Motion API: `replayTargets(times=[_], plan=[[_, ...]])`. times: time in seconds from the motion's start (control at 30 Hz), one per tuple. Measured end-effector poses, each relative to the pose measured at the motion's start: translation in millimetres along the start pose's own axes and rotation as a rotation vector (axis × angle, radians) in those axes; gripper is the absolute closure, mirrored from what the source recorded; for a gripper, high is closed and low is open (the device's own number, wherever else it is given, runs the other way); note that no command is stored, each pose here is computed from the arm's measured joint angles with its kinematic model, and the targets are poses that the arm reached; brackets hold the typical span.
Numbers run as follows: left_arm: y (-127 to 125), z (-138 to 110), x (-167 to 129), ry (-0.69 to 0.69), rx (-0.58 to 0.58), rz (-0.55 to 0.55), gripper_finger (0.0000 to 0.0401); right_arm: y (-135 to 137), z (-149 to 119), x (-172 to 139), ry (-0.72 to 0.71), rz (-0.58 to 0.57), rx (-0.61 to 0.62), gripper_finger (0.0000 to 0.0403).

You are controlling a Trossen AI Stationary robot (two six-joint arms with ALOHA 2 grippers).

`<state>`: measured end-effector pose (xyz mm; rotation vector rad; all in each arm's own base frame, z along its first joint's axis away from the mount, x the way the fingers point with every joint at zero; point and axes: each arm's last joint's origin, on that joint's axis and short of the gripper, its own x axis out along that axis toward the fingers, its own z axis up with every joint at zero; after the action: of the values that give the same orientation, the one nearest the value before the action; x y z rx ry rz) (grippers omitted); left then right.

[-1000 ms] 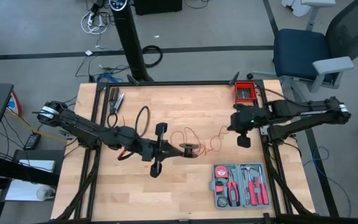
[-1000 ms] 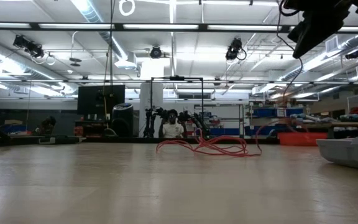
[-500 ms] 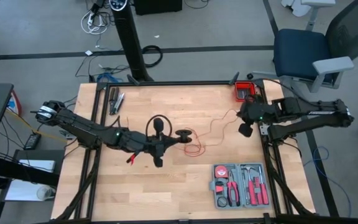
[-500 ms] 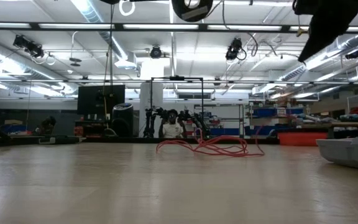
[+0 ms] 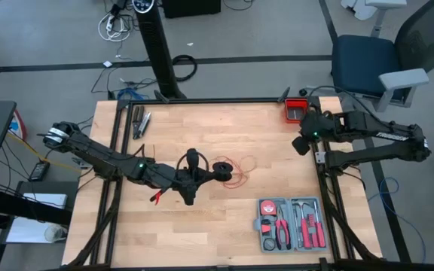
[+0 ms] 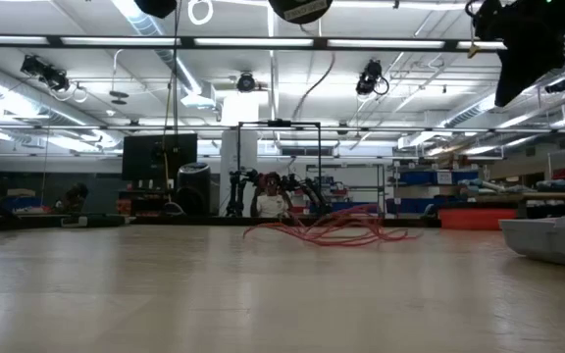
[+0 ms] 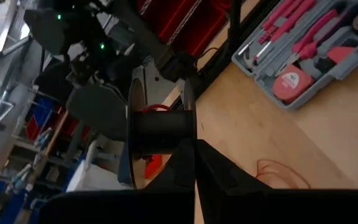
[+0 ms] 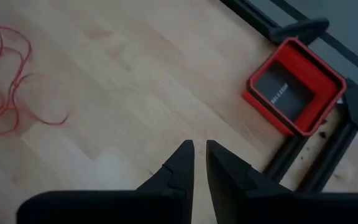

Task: Coil cords
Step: Coil the wire

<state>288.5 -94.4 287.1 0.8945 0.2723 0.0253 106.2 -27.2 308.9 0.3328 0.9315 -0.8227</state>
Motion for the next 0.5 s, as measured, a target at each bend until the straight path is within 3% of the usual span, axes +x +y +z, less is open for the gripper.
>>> replayTargets(times=[0.13,0.23,0.4,0.5], plan=[[-2.8,2.8,-1.8,-0.011,0.061,-0.008,0.0398,7.3,5.1,-1.5,-0.050,0.086,-0.043,0.0362],[-4.1,4.2,-2.8,-0.017,0.069,-0.012,0.0398,17.9,12.0,-4.9,-0.122,0.215,-0.126,0.0363],[-3.6,4.7,-2.8,-0.021,0.056,-0.008,0.0398,44.7,25.3,-16.6,-0.308,0.482,-0.316,0.0362],[-3.0,5.2,-2.6,-0.026,0.000,-0.002,0.0398,63.5,31.2,-22.1,-0.418,0.563,-0.407,0.0365]])
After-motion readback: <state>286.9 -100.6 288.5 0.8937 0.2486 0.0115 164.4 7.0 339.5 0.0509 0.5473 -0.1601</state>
